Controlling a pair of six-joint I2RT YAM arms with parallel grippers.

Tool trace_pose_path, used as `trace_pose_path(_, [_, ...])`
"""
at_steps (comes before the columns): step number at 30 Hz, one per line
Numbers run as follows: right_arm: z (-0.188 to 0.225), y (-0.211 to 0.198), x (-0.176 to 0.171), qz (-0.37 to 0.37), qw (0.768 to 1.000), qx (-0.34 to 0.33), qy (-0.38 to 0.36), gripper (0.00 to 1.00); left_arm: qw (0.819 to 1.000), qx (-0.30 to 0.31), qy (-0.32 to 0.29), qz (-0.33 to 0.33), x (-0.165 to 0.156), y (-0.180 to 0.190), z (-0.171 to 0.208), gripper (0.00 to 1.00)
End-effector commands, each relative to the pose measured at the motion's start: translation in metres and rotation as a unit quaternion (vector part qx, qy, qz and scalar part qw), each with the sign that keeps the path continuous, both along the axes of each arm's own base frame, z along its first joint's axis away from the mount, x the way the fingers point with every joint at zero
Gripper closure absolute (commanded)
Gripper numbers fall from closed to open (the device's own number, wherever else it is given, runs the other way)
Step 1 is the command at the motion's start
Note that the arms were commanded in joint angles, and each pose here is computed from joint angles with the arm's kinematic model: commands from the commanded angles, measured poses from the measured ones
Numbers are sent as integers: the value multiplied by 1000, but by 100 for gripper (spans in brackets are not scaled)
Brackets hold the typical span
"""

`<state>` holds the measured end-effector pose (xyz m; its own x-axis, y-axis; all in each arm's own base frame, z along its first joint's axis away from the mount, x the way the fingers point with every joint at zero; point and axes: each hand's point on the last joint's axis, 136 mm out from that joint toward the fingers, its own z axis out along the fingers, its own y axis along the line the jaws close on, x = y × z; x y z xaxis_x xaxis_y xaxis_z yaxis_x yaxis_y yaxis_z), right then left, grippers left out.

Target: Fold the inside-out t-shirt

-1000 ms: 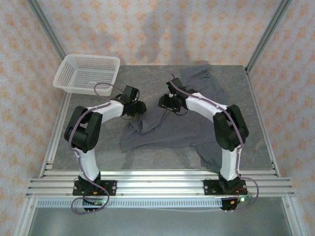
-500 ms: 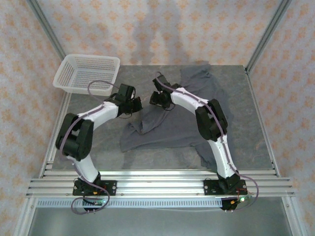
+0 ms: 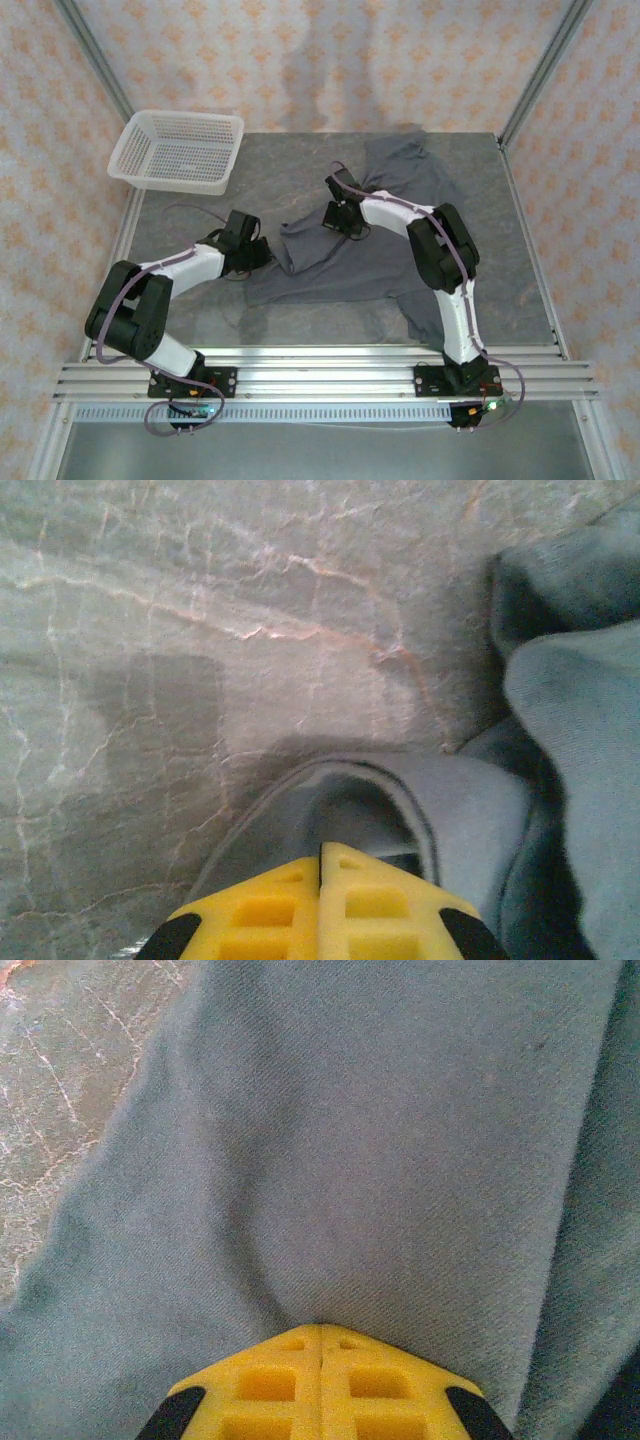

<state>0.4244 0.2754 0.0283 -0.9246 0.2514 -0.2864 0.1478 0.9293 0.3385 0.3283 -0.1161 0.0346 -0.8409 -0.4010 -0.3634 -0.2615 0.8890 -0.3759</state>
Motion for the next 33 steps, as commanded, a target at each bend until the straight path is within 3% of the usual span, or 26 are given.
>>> trace_pose_path(1, [1, -7, -6, 6, 1000, -9, 2, 94, 999, -8, -35, 15, 19, 0, 15, 81])
trace_pose_path(3, [11, -8, -6, 8, 1000, -8, -8, 89, 998, -9, -51, 20, 26, 0, 26, 72])
trace_pose_path(10, [71, -14, -9, 15, 997, 16, -81, 77, 996, -19, -75, 37, 65, -9, 58, 64])
trace_pose_path(14, [101, -25, -18, 7, 993, 25, -112, 74, 995, -49, -86, 26, 96, -28, 52, 51])
trace_pose_path(18, [123, -41, -32, -2, 991, 22, -135, 72, 997, -43, -63, 21, 113, -33, 28, 50])
trace_pose_path(21, [135, -52, -41, -5, 989, 12, -145, 71, 996, -60, -63, 18, 120, -39, 21, 61])
trace_pose_path(25, [141, -64, -48, -15, 988, -1, -153, 71, 995, -77, -68, 14, 123, -45, 24, 90])
trace_pose_path(27, [141, -66, -50, -16, 988, -2, -152, 71, 994, -74, -74, 18, 124, -42, 30, 100])
trace_pose_path(33, [141, -67, -56, -23, 989, 8, -146, 71, 990, -39, -134, 32, 150, -27, 81, 100])
